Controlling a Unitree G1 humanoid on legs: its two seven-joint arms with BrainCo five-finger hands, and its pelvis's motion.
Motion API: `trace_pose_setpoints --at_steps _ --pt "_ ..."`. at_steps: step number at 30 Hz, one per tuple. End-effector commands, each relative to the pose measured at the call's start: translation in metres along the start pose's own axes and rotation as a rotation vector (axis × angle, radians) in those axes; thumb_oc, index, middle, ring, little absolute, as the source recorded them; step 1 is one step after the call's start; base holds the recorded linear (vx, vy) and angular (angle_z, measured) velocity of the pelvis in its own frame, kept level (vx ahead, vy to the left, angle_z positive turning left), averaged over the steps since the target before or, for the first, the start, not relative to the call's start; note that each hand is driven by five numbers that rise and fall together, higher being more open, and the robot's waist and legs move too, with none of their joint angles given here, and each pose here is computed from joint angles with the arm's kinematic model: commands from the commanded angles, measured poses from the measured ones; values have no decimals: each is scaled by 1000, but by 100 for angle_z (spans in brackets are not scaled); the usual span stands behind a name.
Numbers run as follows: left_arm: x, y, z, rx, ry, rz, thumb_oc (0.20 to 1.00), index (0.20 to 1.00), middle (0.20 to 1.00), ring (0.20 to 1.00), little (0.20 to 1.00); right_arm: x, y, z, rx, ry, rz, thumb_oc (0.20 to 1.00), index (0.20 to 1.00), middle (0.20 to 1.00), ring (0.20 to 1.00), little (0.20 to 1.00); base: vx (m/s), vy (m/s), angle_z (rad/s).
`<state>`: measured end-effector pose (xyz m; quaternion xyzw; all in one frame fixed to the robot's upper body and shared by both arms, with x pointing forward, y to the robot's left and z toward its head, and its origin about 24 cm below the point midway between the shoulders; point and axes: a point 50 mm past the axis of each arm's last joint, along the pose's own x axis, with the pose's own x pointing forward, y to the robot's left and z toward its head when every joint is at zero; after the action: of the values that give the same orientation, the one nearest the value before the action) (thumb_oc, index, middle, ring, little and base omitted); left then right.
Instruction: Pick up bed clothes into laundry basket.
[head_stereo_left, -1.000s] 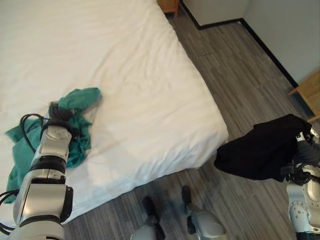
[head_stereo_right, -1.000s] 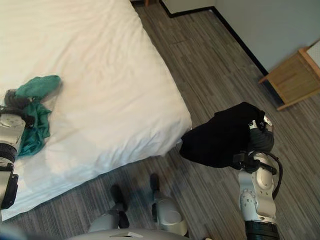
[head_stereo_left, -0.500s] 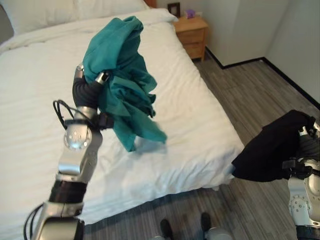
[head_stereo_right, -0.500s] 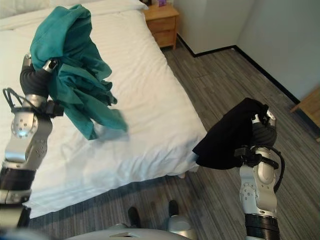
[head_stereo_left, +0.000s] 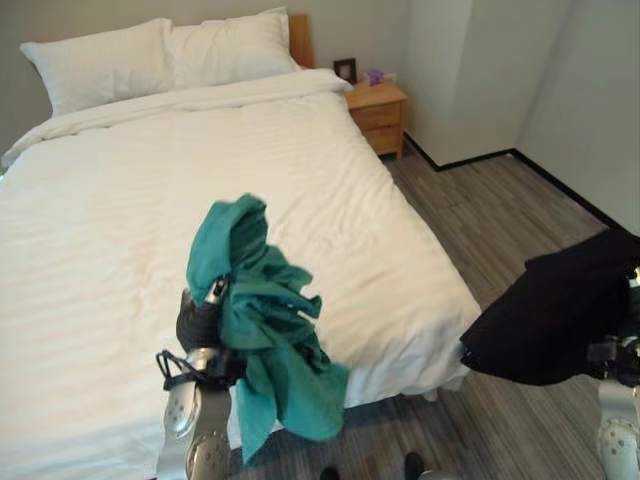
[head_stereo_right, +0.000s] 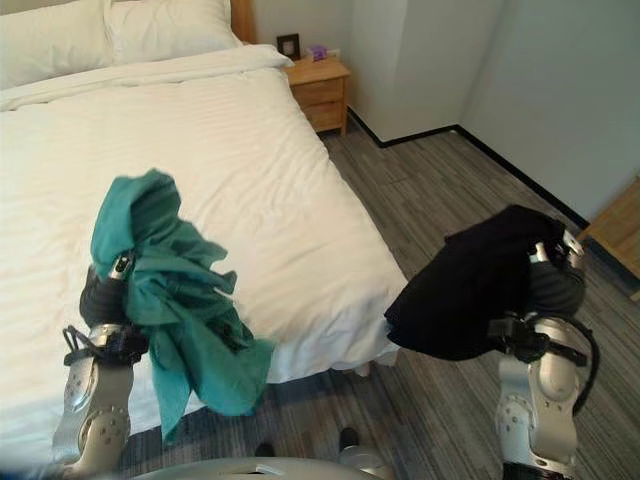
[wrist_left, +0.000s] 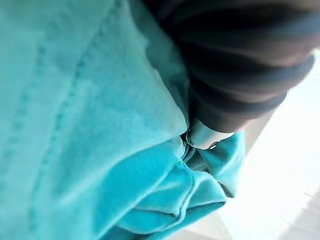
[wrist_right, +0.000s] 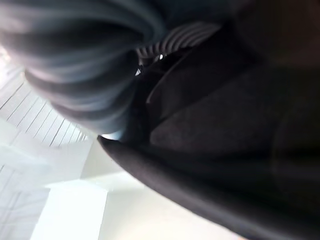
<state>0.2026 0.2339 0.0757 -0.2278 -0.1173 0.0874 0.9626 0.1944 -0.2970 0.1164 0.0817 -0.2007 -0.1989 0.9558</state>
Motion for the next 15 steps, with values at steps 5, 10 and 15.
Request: trace_pose_setpoints --at_steps 5,10,15 --pt "31 -34 70 85 -370 -188 200 200 200 200 200 34 37 38 105 -273 127 200 200 200 200 200 -107 19 -65" --pt "28 -42 87 95 -465 -248 200 200 200 200 200 39 51 45 91 -293 212 200 200 200 200 200 -122 248 -249" --pt "37 -48 96 237 -474 -294 200 200 200 200 200 33 40 44 74 -298 126 200 200 200 200 200 -246 191 -190"
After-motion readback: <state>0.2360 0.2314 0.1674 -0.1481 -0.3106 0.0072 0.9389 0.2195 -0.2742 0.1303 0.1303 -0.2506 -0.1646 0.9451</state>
